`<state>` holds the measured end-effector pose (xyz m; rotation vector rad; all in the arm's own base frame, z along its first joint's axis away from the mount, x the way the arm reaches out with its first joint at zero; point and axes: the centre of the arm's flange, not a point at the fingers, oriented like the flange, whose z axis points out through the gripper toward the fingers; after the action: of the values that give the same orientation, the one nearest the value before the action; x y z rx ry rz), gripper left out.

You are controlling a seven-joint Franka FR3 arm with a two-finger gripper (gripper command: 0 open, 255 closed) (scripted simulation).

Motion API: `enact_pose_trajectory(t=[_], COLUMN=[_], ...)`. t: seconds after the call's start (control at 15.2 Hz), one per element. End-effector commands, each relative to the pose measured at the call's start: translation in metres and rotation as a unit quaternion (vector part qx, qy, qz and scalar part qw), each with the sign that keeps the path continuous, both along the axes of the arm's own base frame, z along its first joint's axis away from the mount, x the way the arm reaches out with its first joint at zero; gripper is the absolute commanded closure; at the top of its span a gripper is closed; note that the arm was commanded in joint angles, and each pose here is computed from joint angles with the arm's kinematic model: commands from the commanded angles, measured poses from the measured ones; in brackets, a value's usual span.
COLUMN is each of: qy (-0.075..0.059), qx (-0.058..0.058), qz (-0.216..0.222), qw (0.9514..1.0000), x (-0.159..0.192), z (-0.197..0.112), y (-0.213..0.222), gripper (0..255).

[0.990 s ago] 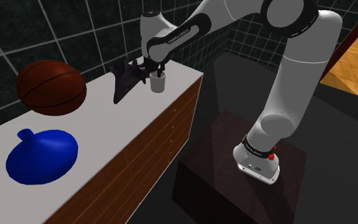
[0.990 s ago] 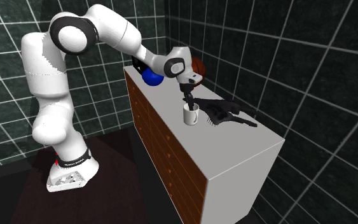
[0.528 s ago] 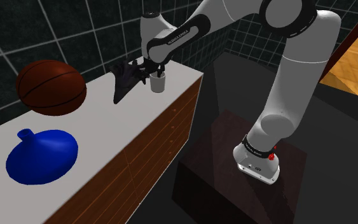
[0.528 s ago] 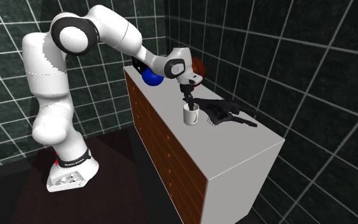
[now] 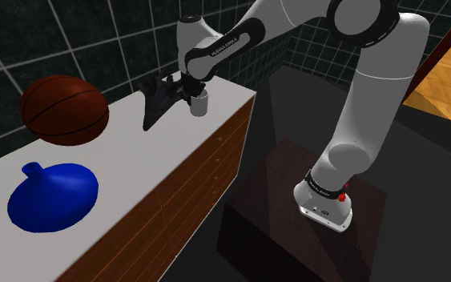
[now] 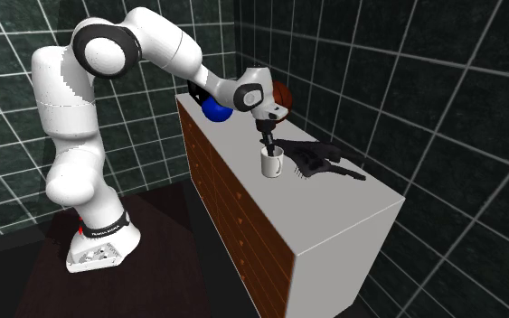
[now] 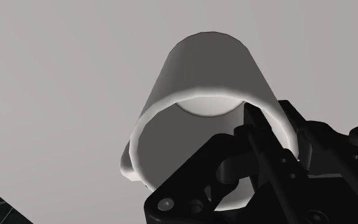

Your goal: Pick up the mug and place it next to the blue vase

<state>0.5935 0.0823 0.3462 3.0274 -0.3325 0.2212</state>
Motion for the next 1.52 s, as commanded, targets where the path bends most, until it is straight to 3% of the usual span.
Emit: enact_pose_trajectory(t=[0.0, 0.13, 1.45], qy=[0.000, 0.000, 0.000], qx=[0.000, 0.000, 0.000], qz=[0.000, 0.000, 0.000], qw=[1.0000, 1.0000, 1.0000], x=[0.000, 0.000, 0.000], z=[0.000, 0.000, 0.106], y=[0.000, 0.000, 0.000], gripper=[255, 255, 255])
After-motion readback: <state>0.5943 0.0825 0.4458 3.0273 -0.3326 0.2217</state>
